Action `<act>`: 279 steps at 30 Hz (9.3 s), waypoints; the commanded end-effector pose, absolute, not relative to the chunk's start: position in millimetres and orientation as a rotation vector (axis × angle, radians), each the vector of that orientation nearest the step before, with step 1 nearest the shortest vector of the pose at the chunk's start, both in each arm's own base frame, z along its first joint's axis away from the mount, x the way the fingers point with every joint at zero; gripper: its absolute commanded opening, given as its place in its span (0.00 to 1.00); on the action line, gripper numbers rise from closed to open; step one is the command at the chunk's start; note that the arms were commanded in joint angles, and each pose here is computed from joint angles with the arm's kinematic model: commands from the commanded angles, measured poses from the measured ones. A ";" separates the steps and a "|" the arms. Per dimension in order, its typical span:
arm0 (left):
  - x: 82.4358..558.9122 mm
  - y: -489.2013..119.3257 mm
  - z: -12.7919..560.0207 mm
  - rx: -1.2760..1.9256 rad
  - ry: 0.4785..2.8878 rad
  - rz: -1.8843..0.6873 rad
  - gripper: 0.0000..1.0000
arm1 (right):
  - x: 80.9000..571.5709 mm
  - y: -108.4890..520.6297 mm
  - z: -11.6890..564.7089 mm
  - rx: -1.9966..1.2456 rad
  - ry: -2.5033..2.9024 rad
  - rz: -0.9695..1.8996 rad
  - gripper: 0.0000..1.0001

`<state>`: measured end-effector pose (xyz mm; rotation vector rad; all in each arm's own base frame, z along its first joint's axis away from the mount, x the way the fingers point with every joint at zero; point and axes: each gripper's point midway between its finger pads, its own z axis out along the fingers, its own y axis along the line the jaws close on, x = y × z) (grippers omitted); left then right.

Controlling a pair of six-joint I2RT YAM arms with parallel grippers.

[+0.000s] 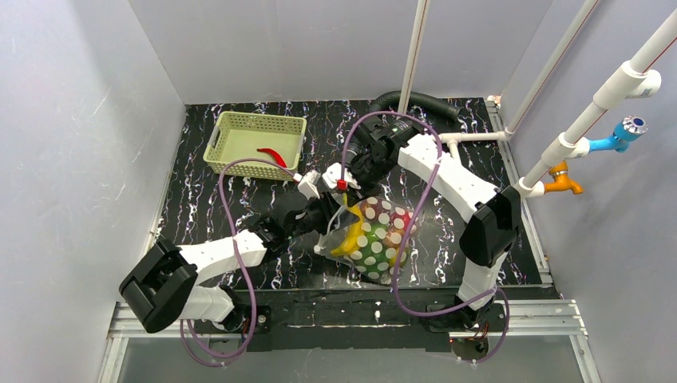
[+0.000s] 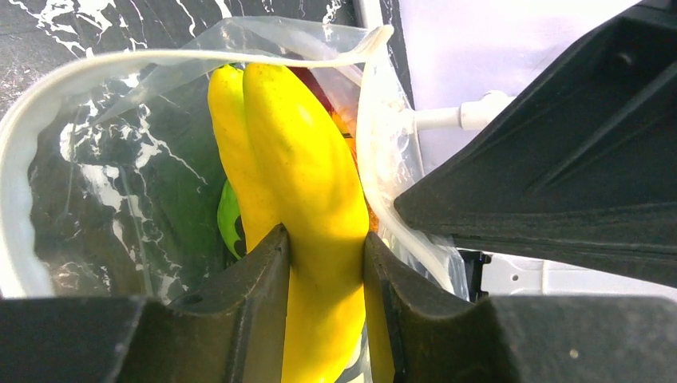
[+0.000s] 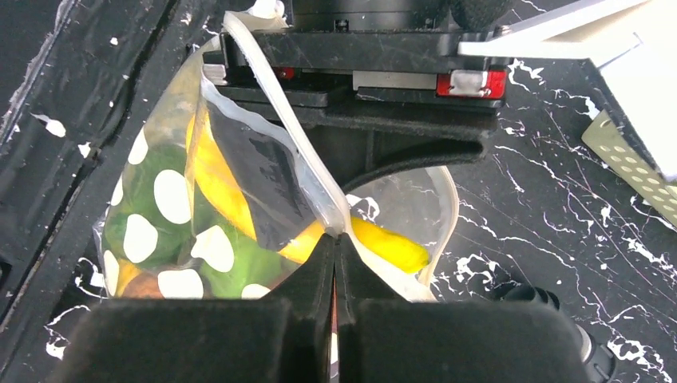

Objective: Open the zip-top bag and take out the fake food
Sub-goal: Pick up the fake fruit from the zipper food storage bag, then place the fake fruit in the bin, then adjust the zipper food storage bag at the center of the board, then pick up the fake fruit from the zipper food storage bag.

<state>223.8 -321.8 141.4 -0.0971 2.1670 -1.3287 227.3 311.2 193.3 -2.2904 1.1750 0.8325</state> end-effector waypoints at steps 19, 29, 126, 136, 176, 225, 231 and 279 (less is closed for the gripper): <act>206.7 -297.6 198.2 0.082 1.856 -1.387 0.00 | 221.2 283.5 220.6 -2.076 1.231 0.807 0.01; 193.4 -333.0 185.4 0.278 1.969 -1.523 0.00 | 230.2 303.5 252.6 -1.922 1.247 0.857 0.01; 519.5 -47.4 167.8 -1.232 2.043 -0.509 0.26 | 207.6 276.7 202.5 -1.915 1.297 0.897 0.01; 518.4 -44.2 166.8 -1.208 2.046 -0.536 0.60 | 207.1 275.9 202.9 -1.913 1.290 0.888 0.01; 233.6 -228.3 223.8 0.330 2.200 -1.350 0.92 | 235.1 282.2 258.6 -1.831 1.349 0.886 0.34; 233.6 -300.0 186.6 -0.097 2.151 -1.511 0.00 | 378.1 217.7 160.2 -1.489 1.851 0.427 0.39; 242.6 -311.1 184.7 -0.173 2.100 -1.446 0.03 | 358.3 218.6 188.2 -1.433 1.808 0.472 0.68; 216.8 -203.3 131.9 0.531 1.951 -0.660 0.62 | 231.7 368.6 223.8 -1.118 2.021 0.615 0.98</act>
